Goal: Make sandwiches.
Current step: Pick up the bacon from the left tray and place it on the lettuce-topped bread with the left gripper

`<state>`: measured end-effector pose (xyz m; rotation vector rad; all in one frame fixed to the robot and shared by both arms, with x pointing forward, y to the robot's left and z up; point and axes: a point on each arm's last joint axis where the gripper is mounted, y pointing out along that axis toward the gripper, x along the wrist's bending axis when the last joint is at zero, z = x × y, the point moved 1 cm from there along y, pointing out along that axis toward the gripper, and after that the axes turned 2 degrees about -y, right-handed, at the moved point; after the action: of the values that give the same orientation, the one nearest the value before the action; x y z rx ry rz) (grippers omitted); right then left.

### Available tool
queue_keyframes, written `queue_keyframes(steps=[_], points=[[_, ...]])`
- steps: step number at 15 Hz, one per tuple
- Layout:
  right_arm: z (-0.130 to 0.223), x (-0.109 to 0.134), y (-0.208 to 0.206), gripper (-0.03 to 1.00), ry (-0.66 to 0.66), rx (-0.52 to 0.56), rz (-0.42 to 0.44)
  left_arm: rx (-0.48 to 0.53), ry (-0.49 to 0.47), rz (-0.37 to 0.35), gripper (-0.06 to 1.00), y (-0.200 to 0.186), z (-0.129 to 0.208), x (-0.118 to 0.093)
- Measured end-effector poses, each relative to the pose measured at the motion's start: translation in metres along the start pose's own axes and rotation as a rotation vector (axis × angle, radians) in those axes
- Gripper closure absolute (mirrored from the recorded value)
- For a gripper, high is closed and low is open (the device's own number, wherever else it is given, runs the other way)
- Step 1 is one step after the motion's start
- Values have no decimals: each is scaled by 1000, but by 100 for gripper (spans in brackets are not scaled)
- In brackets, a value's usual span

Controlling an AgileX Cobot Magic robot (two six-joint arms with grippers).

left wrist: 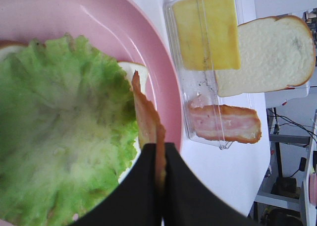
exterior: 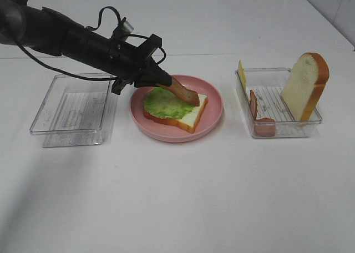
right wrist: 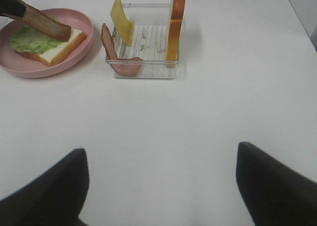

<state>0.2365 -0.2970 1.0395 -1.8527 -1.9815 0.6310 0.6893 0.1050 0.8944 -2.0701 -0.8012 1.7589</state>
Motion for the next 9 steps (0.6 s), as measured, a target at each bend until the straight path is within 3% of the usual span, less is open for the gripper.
queue_keyframes(steps=[2, 5, 6, 7, 9], points=[[0, 0, 0, 19, 0, 0, 0, 11, 14, -18, 80, 0, 1, 2], [0, 0, 0, 19, 0, 0, 0, 15, 22, -25, 53, 0, 1, 3], [0, 0, 0, 19, 0, 0, 0, 16, 25, -27, 34, 0, 2, 3], [0, 0, 0, 19, 0, 0, 0, 16, 50, -32, 22, -3, 1, 0], [0, 0, 0, 19, 0, 0, 0, 10, 104, -52, 15, -12, -1, -9]])
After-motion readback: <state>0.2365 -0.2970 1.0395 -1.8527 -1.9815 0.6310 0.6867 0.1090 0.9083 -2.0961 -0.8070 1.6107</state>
